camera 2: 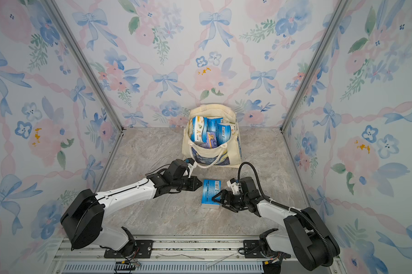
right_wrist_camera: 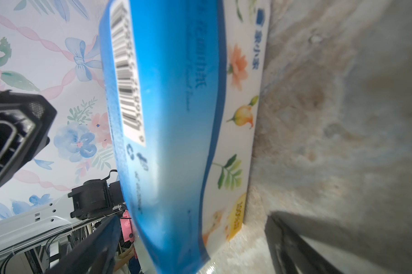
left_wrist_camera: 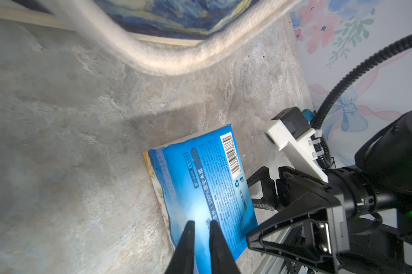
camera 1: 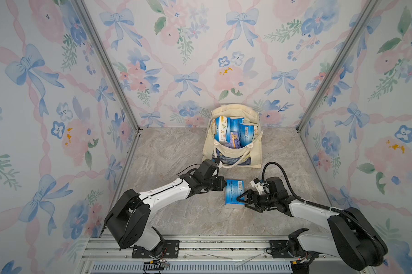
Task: Put tissues into the canvas bag
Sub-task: Pick up the pack of facial tissues from the center of the board.
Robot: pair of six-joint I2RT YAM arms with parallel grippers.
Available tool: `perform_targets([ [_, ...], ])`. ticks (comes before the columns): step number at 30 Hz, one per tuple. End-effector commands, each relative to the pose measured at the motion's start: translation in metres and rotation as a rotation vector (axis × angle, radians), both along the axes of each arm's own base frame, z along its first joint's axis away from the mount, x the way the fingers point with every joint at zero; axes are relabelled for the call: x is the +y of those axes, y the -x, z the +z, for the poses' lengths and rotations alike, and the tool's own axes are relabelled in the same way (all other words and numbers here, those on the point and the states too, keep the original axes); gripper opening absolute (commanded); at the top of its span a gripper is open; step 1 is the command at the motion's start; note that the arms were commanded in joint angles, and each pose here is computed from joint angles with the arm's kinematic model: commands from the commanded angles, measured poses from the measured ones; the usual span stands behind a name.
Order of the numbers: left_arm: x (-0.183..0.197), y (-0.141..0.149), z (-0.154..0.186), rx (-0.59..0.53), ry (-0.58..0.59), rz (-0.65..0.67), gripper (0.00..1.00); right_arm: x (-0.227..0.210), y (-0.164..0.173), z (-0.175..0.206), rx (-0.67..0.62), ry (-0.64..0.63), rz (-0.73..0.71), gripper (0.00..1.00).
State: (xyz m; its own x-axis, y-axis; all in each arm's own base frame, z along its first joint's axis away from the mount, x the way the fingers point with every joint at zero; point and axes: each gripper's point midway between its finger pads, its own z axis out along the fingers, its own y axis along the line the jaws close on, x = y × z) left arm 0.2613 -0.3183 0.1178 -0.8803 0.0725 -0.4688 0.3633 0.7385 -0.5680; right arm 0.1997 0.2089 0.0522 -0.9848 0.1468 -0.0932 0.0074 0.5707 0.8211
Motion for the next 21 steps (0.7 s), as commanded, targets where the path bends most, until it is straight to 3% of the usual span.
perform_targets([
  [1, -0.017, 0.002, -0.003, 0.012, 0.046, -0.049, 0.16, -0.003, -0.007, 0.003, -0.016, 0.011, -0.005, 0.97],
  [21, -0.032, 0.007, -0.023, 0.079, 0.054, -0.106, 0.16, -0.002, -0.011, 0.002, -0.01, 0.0, -0.01, 0.97],
])
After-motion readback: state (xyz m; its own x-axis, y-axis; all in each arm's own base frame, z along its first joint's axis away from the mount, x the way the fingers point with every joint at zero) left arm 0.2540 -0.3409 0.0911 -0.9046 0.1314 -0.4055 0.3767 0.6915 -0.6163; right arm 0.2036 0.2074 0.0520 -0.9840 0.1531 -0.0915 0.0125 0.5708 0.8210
